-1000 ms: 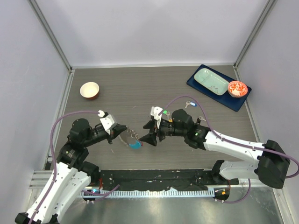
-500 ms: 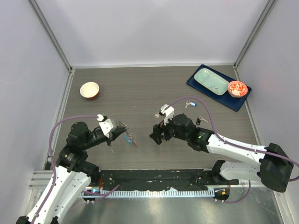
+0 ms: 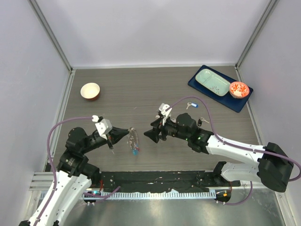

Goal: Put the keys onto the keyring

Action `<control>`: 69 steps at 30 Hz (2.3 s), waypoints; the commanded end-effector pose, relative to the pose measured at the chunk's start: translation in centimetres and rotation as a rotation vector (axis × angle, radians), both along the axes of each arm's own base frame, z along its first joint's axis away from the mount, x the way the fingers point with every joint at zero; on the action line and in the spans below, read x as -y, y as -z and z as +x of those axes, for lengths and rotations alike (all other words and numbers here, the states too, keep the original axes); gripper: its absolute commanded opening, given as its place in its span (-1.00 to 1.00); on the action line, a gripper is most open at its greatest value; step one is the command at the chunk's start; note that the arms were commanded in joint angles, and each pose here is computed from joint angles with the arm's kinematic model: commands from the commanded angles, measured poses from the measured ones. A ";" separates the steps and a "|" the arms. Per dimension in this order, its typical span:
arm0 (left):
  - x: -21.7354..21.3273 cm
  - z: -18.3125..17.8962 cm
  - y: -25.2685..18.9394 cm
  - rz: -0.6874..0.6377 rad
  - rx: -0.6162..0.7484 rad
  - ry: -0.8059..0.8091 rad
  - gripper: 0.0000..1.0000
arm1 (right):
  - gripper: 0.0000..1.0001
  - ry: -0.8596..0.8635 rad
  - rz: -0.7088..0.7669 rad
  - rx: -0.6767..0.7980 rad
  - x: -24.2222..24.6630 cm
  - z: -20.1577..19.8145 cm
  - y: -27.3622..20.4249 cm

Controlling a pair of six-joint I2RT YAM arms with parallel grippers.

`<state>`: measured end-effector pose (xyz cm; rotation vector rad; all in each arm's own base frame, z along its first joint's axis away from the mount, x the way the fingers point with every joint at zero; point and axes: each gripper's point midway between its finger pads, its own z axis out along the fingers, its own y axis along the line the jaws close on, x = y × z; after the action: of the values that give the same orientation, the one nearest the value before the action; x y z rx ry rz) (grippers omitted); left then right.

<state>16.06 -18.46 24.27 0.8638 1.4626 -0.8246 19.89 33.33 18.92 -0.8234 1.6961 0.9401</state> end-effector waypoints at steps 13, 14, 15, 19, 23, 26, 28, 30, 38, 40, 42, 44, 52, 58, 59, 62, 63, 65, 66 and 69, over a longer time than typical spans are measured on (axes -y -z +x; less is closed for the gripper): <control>1.9 -1.4 -3.2 -0.141 0.050 0.147 -1.00 | -0.20 -0.335 0.260 0.260 -3.4 -3.8 -10.3; 2.0 -1.4 -3.2 -0.143 0.049 0.154 -1.00 | -0.22 -0.364 0.268 0.264 -3.6 -4.2 -10.7; 2.1 -1.5 -3.2 -0.147 0.040 0.162 -1.00 | -0.23 -0.378 0.264 0.258 -3.9 -4.2 -10.4; 2.2 -1.6 -3.2 -0.153 0.037 0.176 -1.00 | -0.27 -0.432 0.269 0.248 -4.5 -4.7 -10.5; 2.2 -1.7 -3.4 -0.159 0.042 0.178 -1.00 | -0.35 -0.474 0.266 0.226 -5.0 -5.2 -10.2; 2.3 -1.8 -3.4 -0.166 0.038 0.185 -1.00 | -0.39 -0.486 0.262 0.218 -5.3 -5.2 -9.8; 2.3 -1.8 -3.4 -0.168 0.035 0.189 -1.00 | -0.42 -0.497 0.268 0.218 -5.4 -5.3 -10.0; 2.4 -1.8 -3.3 -0.167 0.030 0.195 -1.00 | -0.47 -0.505 0.267 0.217 -5.5 -5.4 -9.9; 2.4 -1.7 -3.3 -0.163 0.030 0.191 -1.00 | -0.99 -0.539 0.255 0.210 -5.7 -5.8 -9.6; 2.3 -1.7 -2.8 -0.147 0.018 0.184 -1.00 | -0.99 -0.537 0.235 0.205 -5.6 -5.7 -9.4; 2.1 -1.8 -2.4 -0.116 0.014 0.181 -0.93 | -0.99 -0.538 0.218 0.214 -5.6 -5.6 -9.2; 2.1 -1.7 -2.5 -0.095 0.018 0.182 -0.79 | -0.99 -0.544 0.205 0.216 -5.6 -5.7 -9.1; 2.3 -2.2 -0.3 -0.008 -0.074 0.236 -0.63 | -0.99 -0.573 0.180 0.211 -5.5 -6.0 -8.7; 2.4 -2.3 0.1 0.000 -0.099 0.256 -0.65 | -0.99 -0.579 0.175 0.204 -5.6 -6.0 -8.6; 2.4 -2.3 0.2 0.002 -0.105 0.257 -0.64 | -0.99 -0.584 0.176 0.204 -5.7 -6.1 -8.6; 2.5 -2.3 0.1 0.000 -0.101 0.256 -0.64 | -0.99 -0.591 0.175 0.197 -5.8 -6.1 -8.4; 2.5 -2.3 0.1 -0.002 -0.104 0.260 -0.65 | -0.99 -0.593 0.174 0.196 -5.8 -6.1 -8.4; 2.6 -2.3 0.0 -0.007 -0.104 0.264 -0.67 | -0.99 -0.602 0.175 0.195 -5.9 -6.2 -8.4; 2.6 -2.3 0.0 -0.008 -0.107 0.265 -0.67 | -0.99 -0.604 0.174 0.192 -5.9 -6.2 -8.3; 2.7 -2.3 -0.1 -0.014 -0.111 0.269 -0.67 | -0.98 -0.616 0.171 0.188 -6.0 -6.5 -8.2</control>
<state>13.84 -20.90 22.31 1.0185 1.5135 -1.0893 13.79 38.53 23.30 -1.2978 1.3456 1.3318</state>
